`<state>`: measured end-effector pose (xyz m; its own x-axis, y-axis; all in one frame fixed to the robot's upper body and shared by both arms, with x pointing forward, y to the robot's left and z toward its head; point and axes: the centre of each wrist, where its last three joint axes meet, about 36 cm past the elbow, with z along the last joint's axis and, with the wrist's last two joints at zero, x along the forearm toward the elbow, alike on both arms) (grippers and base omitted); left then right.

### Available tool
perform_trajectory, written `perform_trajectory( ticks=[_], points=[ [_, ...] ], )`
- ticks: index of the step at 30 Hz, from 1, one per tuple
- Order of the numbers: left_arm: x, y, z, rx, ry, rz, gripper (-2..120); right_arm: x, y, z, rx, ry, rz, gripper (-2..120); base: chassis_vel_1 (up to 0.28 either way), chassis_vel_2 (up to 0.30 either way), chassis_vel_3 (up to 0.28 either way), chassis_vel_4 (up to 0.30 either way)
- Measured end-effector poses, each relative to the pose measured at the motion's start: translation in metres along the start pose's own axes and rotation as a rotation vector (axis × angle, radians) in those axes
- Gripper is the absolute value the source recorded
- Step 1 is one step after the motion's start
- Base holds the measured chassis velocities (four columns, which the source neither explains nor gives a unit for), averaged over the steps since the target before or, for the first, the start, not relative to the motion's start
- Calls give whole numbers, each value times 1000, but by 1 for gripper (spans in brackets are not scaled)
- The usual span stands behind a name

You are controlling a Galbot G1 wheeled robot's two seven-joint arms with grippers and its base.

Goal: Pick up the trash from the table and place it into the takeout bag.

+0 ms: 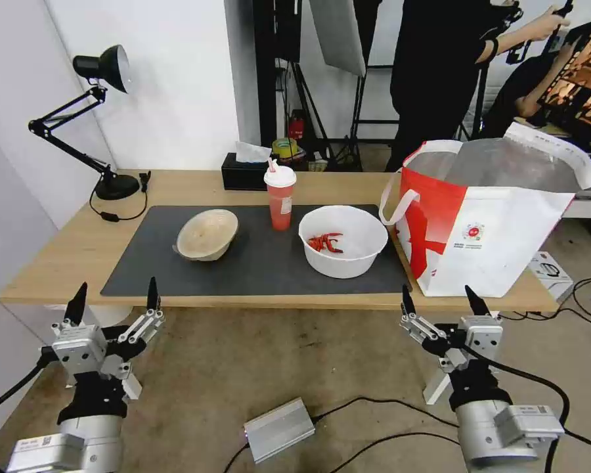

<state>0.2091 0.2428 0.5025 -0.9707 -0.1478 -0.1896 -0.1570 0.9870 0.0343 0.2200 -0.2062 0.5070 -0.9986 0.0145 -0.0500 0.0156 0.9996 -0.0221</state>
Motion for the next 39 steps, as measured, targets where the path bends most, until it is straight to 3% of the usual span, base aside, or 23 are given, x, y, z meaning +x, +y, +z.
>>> perform_trajectory(
  ticks=[28,39],
  points=[
    [0,0,1,2,6,3,100,-1,5,2,-12,18,-22,100,0,0,0,0],
    [0,5,1,-11,2,8,100,-16,-6,-6,-69,62,-35,100,0,0,0,0]
  ],
)
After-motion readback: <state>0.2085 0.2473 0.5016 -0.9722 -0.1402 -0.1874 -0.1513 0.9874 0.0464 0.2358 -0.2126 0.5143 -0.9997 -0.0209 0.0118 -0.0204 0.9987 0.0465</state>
